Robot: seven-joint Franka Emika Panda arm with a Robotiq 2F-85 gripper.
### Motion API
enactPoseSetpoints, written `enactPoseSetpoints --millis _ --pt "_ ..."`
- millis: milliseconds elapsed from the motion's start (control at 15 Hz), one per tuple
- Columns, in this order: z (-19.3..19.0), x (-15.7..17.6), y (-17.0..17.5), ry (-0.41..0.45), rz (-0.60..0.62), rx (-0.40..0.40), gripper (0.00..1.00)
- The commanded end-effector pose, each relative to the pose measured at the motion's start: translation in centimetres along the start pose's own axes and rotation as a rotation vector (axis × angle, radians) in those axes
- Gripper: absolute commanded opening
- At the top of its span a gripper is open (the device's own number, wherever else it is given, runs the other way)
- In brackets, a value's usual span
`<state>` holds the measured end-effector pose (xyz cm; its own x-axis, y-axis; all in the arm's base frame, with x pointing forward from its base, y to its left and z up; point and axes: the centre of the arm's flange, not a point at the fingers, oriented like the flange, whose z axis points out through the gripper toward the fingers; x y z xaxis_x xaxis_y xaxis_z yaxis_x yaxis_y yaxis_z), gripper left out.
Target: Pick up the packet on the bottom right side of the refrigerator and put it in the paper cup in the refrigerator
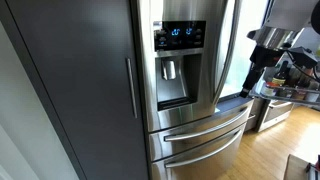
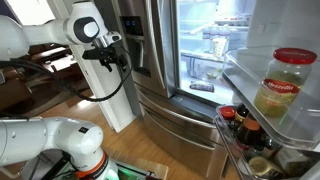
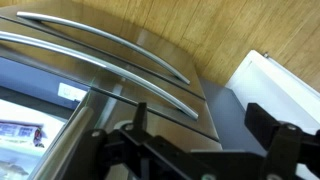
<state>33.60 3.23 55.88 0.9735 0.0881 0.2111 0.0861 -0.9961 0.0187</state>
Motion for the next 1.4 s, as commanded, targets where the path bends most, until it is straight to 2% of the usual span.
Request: enactPoseSetpoints --millis 0,1067,1267,1333 --pt "0.0 0.0 0.0 0.000 0.000 0.000 1.00" --pt "0.0 0.0 0.0 0.000 0.000 0.000 1.00" --pt "1.3 0.0 3.5 0.026 0.027 -0.039 1.00" --pt "1.5 -0.3 4.7 0.026 0.025 -0.031 1.00"
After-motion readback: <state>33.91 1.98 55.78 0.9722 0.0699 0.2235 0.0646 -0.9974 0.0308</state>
